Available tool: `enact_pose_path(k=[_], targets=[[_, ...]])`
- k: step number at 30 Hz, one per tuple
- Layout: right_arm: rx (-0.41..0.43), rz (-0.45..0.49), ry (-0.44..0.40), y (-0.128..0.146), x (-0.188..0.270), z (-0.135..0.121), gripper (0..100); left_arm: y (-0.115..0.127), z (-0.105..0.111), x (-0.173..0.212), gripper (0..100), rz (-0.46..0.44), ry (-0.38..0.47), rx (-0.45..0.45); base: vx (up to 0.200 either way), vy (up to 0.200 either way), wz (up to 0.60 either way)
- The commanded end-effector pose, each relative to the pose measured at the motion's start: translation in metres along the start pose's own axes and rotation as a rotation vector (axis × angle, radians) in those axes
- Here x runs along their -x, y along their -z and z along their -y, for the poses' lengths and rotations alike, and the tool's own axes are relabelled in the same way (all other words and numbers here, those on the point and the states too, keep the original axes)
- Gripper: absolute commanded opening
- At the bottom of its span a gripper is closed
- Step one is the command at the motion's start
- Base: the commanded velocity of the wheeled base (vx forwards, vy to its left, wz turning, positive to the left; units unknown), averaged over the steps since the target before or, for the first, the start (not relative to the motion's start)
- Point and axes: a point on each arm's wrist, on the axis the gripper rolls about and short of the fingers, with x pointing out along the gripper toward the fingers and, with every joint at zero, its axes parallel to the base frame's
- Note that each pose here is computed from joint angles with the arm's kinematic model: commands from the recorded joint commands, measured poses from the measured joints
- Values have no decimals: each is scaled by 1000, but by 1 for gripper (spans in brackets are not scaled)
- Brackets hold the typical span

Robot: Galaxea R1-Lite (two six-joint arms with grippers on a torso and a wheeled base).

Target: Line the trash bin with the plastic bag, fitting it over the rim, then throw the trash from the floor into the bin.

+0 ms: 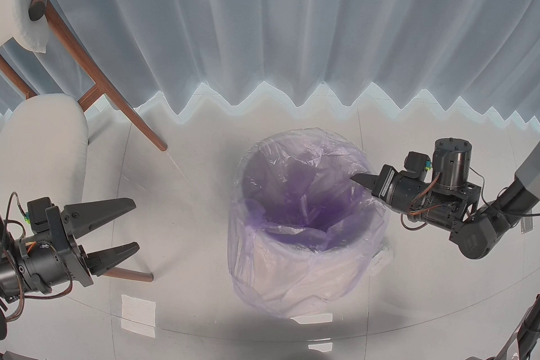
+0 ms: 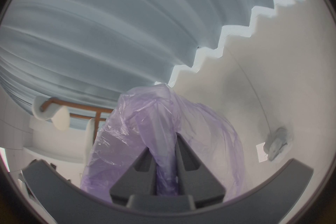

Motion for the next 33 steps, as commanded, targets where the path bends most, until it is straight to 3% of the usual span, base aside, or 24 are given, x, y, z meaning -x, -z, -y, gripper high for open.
enact_pose_path(k=[1,6,14,20,23,31,32,33], targets=[[9,36,104,29,-45,24,0,-1,2,3,100,48,-8,-49,0,0,0],[124,109,65,69,-74,40,0,-4,5,9,100,107,-5,-64,0,0,0],[157,77,43,99,-89,50,0,-3,13,20,100,178,16,-100,0,0,0],[223,113,22,111,-94,63,0,-4,20,27,100,235,30,-126,0,0,0],[317,108,29,116,-100,67,0,-4,20,32,100,269,26,-132,0,0,0],[347,112,7,120,-107,63,0,-2,18,40,100,310,17,-138,0,0,0],[349,108,6,122,-107,63,100,-1,16,41,100,312,12,-135,0,0,0],[349,105,7,123,-107,63,100,0,16,42,100,317,14,-138,0,0,0]])
